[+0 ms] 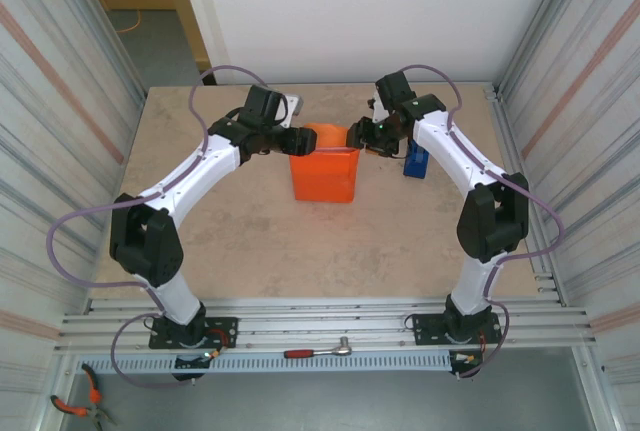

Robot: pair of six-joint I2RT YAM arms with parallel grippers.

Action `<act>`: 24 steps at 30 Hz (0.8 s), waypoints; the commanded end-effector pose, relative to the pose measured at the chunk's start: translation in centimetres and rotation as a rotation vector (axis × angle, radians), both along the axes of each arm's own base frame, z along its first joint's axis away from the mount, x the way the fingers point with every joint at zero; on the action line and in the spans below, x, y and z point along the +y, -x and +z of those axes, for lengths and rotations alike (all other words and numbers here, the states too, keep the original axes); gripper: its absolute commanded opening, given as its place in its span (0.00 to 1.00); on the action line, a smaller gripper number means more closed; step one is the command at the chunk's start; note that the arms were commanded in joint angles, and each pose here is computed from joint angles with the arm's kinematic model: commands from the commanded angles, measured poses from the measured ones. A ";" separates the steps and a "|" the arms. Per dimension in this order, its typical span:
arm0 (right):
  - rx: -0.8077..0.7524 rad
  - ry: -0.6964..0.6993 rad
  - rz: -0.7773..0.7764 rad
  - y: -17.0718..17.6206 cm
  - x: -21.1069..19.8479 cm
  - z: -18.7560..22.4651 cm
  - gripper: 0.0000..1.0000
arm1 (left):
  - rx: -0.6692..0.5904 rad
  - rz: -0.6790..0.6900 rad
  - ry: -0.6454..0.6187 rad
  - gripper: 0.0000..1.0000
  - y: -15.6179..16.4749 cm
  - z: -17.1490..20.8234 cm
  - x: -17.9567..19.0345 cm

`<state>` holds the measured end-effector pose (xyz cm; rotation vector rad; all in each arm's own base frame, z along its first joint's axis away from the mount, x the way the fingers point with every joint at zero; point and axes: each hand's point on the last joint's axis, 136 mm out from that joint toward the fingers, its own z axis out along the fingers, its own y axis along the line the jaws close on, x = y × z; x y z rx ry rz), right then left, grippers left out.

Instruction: Wrap the gift box in paper

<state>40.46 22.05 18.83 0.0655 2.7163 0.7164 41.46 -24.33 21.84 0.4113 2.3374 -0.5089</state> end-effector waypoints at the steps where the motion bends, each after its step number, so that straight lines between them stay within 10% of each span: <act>1: -0.109 -0.080 -0.010 -0.4 0.1 4.7 0.67 | -0.224 0.100 0.054 0.98 -1.8 6.6 2.5; 5: -0.192 -0.103 -0.039 -0.4 -0.8 7.7 0.98 | -0.365 0.168 0.093 0.99 -2.1 10.0 4.8; 11: -0.370 -0.125 -0.160 -0.2 -3.1 10.5 0.98 | -0.533 0.198 0.227 0.99 -1.0 12.9 7.2; 18: -0.540 -0.371 -0.274 1.3 -6.3 11.6 0.98 | -0.429 0.119 0.349 0.99 1.9 10.2 6.8; 24: -0.483 -0.309 -0.142 3.7 -4.7 8.1 0.98 | -0.379 0.090 0.298 0.99 5.1 5.4 5.9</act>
